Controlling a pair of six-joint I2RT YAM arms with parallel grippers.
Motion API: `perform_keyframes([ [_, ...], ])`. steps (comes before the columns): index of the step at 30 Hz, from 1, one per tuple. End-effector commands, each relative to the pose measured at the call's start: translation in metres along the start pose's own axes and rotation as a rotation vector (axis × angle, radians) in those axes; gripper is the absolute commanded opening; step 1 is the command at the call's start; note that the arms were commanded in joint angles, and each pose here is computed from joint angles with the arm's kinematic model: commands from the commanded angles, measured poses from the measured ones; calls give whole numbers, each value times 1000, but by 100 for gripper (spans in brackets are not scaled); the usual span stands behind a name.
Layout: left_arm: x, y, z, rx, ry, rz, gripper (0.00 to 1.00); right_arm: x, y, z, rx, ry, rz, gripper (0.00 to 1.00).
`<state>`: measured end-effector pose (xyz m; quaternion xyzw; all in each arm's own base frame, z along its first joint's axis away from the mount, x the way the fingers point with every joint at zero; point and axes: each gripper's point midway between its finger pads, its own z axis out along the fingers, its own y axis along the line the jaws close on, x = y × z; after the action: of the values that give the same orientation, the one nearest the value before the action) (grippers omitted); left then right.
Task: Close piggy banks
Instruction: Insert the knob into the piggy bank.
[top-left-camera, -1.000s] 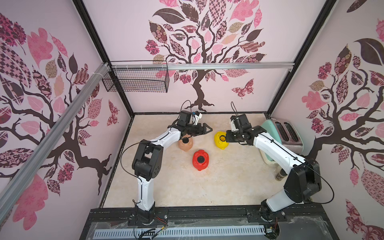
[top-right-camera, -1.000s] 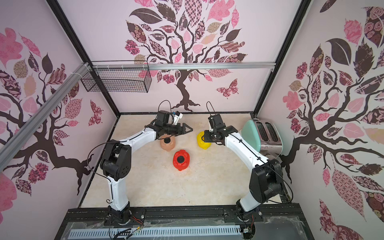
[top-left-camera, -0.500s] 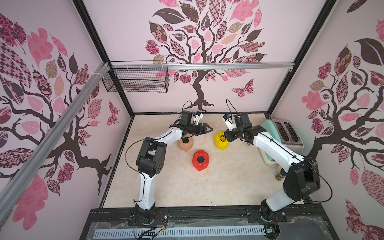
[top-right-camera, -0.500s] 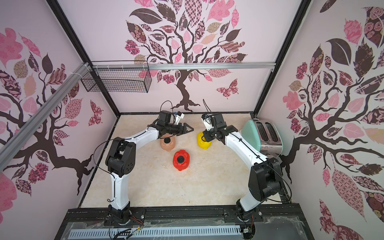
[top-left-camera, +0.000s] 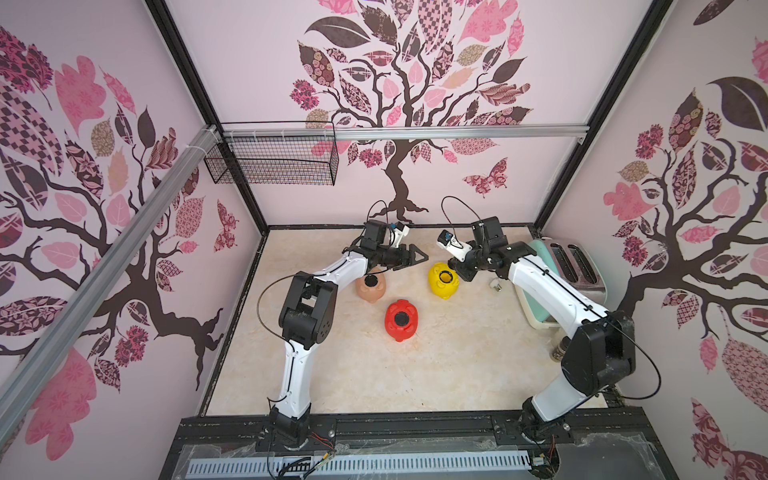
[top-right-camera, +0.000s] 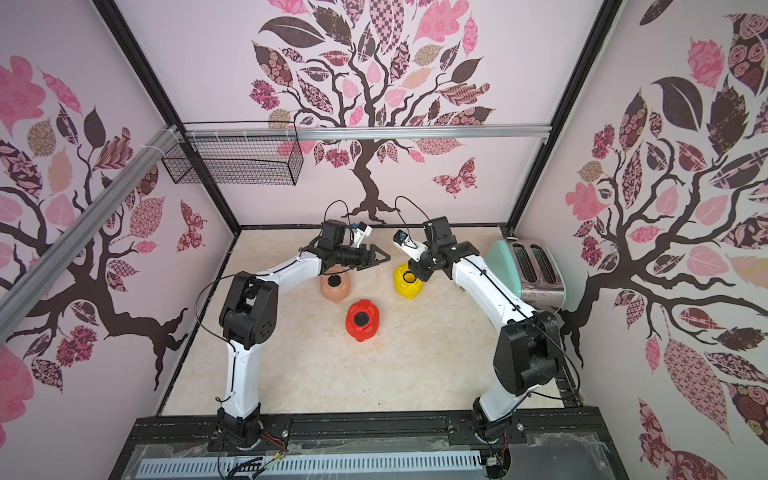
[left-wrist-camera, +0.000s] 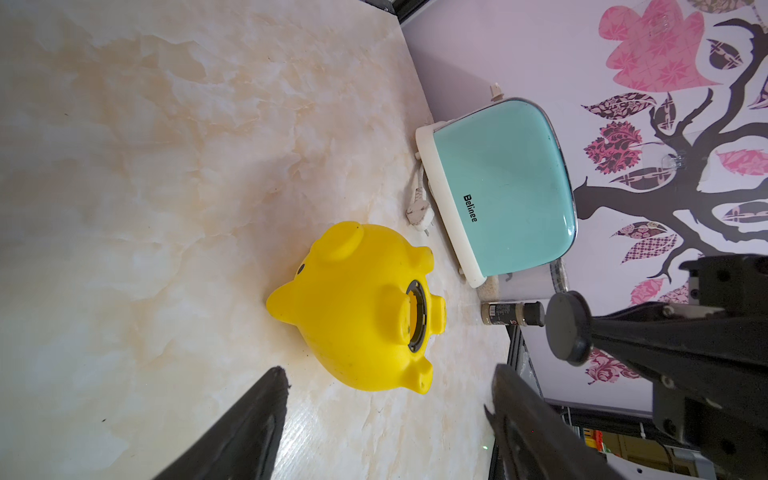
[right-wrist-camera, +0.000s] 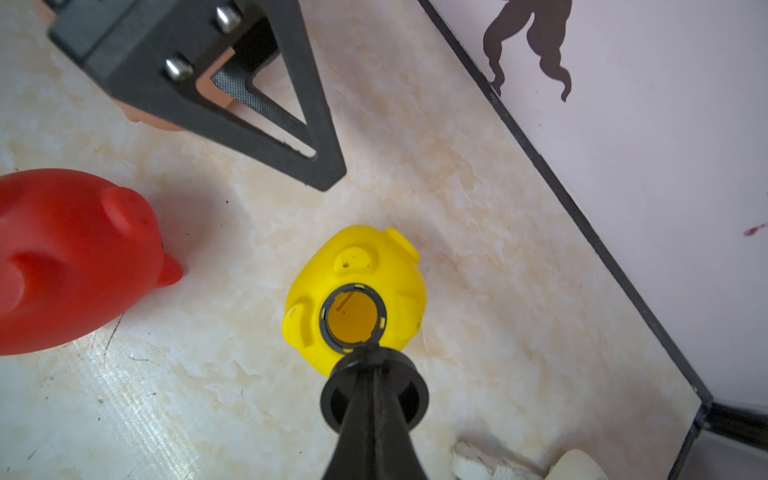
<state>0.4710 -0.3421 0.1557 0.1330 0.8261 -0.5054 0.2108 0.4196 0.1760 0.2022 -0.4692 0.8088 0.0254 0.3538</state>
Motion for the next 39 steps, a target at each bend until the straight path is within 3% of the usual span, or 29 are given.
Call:
perform_keyframes([
  [1,-3,5,7,39,0,-11,79,8,8,10,-83,58,-97,0],
  [12,-1,13,17,68,20,-40,77,15,6,33,-135,128,-177,0],
  [39,4,18,33,119,47,-86,76,35,11,59,-203,217,-189,0],
])
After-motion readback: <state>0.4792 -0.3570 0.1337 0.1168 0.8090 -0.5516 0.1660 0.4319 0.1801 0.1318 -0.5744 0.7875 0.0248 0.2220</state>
